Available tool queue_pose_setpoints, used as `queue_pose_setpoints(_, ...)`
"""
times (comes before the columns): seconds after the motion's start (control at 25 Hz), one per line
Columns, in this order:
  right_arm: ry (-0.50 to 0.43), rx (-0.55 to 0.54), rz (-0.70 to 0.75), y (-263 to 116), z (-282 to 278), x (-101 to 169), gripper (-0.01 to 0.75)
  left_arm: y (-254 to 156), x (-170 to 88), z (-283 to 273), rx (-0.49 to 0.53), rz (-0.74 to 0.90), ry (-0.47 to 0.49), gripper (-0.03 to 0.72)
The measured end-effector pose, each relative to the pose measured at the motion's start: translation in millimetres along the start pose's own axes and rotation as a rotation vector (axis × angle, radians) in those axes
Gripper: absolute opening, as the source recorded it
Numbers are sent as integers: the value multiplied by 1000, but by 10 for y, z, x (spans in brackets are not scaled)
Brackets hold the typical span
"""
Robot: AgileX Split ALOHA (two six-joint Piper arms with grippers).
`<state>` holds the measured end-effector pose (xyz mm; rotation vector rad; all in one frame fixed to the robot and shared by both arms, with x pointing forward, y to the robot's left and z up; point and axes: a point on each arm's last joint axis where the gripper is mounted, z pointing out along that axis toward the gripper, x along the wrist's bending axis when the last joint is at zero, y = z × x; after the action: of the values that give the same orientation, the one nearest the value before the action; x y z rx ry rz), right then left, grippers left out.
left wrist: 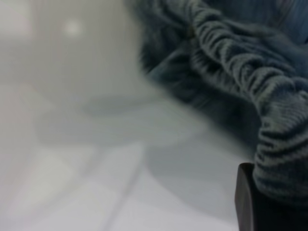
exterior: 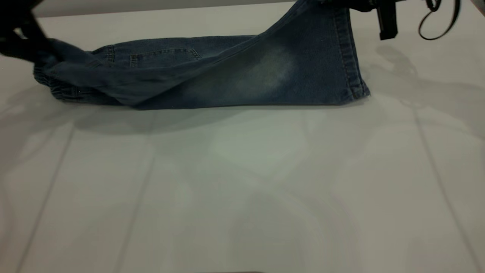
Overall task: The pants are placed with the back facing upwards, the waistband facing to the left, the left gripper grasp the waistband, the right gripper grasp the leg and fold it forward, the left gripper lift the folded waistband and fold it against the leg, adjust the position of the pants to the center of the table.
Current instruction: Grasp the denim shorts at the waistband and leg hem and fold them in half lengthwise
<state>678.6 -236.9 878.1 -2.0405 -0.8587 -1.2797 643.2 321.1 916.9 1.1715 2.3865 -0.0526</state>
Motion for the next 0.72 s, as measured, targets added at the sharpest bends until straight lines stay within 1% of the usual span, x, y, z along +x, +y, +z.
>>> queue_pose_setpoints(0.08, 12, -11, 32, 120, 90, 4, 25, 106, -46, 164, 4, -49, -31, 90)
queue_pose_setpoints(0.32, 1, -60, 165, 381, 300, -131, 25, 388, -190, 504, -7, -152, -124, 90)
queue_pose_setpoints(0.44, -22, -91, 211, 431, 333, -209, 25, 474, -219, 619, -13, -169, -145, 90)
queue_pose_setpoints(0.6, -39, -132, 261, 470, 329, -219, 34, 503, -211, 683, -20, -172, -145, 99)
queue_pose_setpoints(0.72, -39, -133, 273, 471, 329, -220, 60, 510, -213, 683, -27, -143, -145, 143)
